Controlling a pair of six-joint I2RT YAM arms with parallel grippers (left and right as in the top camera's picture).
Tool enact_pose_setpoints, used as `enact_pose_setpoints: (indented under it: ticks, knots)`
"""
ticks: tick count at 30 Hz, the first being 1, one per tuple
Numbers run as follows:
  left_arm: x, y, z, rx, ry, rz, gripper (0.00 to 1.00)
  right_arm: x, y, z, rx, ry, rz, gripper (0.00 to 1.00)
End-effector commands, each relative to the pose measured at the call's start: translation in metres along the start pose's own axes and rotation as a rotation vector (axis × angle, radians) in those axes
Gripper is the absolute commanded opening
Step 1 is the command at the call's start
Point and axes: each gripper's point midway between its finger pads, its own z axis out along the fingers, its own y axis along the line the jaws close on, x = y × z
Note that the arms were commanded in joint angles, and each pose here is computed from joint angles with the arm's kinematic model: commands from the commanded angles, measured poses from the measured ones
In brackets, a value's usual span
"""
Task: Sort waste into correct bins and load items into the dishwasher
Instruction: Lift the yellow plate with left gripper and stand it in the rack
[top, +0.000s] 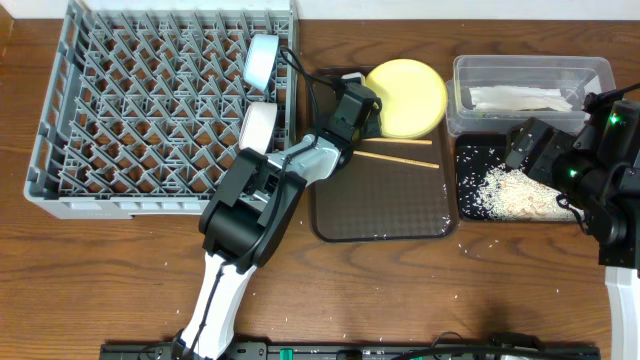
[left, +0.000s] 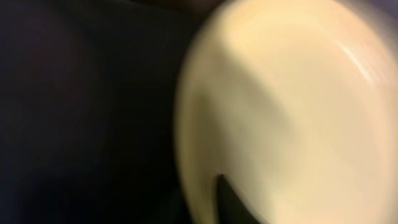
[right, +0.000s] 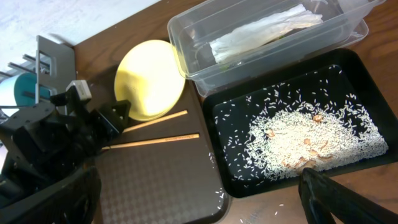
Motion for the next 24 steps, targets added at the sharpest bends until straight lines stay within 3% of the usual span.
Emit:
enact_pose_setpoints:
  ticks: [1,7,14,24]
  knots:
    - [0.034,0.022,0.015,-0.049,0.08,0.015,0.08,-0.002,-0.001,-0.001,0.003,-0.005,0.011,0.99]
    - [0.029,0.022,0.013,-0.047,0.073,0.01,0.07,-0.002,-0.001,-0.001,0.003,-0.005,0.011,0.99]
    - [-0.002,0.011,-0.007,-0.019,0.032,-0.005,0.08,-0.002,-0.001,-0.001,0.003,-0.005,0.011,0.99]
    - [-0.075,-0.017,-0.098,0.092,0.015,-0.05,0.07,-0.002,-0.001,-0.001,0.003,-0.005,0.011,0.99]
